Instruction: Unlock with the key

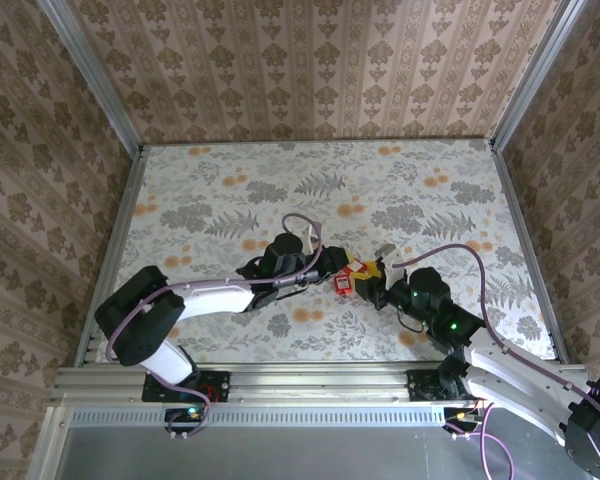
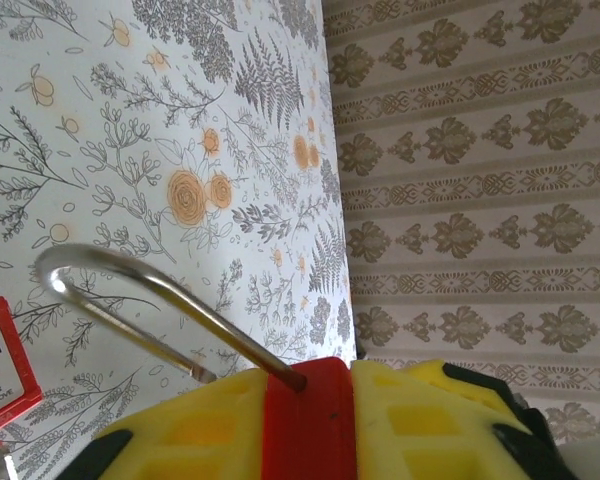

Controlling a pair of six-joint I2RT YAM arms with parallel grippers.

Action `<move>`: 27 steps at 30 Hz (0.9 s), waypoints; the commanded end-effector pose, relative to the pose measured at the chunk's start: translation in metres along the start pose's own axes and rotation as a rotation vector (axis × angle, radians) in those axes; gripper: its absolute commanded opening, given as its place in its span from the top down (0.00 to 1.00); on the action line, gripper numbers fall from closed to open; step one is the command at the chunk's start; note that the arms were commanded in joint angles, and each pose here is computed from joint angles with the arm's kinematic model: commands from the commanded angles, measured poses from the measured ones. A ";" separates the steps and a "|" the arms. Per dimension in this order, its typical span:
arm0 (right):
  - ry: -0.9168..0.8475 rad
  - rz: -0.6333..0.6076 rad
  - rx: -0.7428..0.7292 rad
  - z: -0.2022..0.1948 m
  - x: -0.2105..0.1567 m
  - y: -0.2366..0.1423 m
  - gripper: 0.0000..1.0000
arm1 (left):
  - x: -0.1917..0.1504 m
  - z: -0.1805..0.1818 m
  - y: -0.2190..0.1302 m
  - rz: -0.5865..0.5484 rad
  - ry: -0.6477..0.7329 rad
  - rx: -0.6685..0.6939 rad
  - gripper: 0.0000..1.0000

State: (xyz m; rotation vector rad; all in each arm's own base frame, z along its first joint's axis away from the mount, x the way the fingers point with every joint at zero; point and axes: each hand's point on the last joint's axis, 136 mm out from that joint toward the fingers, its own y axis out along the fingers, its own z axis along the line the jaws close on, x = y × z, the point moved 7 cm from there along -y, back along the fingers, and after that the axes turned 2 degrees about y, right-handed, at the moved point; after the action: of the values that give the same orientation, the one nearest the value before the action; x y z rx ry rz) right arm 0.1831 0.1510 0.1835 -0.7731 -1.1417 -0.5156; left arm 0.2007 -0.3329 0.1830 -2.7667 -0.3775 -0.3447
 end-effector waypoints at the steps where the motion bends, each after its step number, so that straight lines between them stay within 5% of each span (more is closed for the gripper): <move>1: 0.003 -0.045 0.066 0.009 0.009 -0.003 0.86 | 0.004 -0.015 -0.004 -0.009 0.061 -0.005 0.85; 10: 0.022 -0.056 0.104 0.013 0.010 -0.005 0.68 | 0.003 -0.022 -0.016 0.021 0.140 0.045 0.99; 17: -0.007 -0.043 0.021 0.005 0.011 -0.011 0.30 | 0.005 -0.016 -0.038 0.060 0.214 0.161 1.00; 27: -0.020 0.002 -0.128 -0.008 0.015 -0.028 0.22 | 0.010 0.009 -0.104 0.211 0.362 0.506 1.00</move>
State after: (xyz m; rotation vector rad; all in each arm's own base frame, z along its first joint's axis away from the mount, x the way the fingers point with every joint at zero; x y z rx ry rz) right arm 0.1713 0.1333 0.1969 -0.8237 -1.1461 -0.5677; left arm 0.1900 -0.2574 0.2096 -2.3307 -0.1860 -0.5688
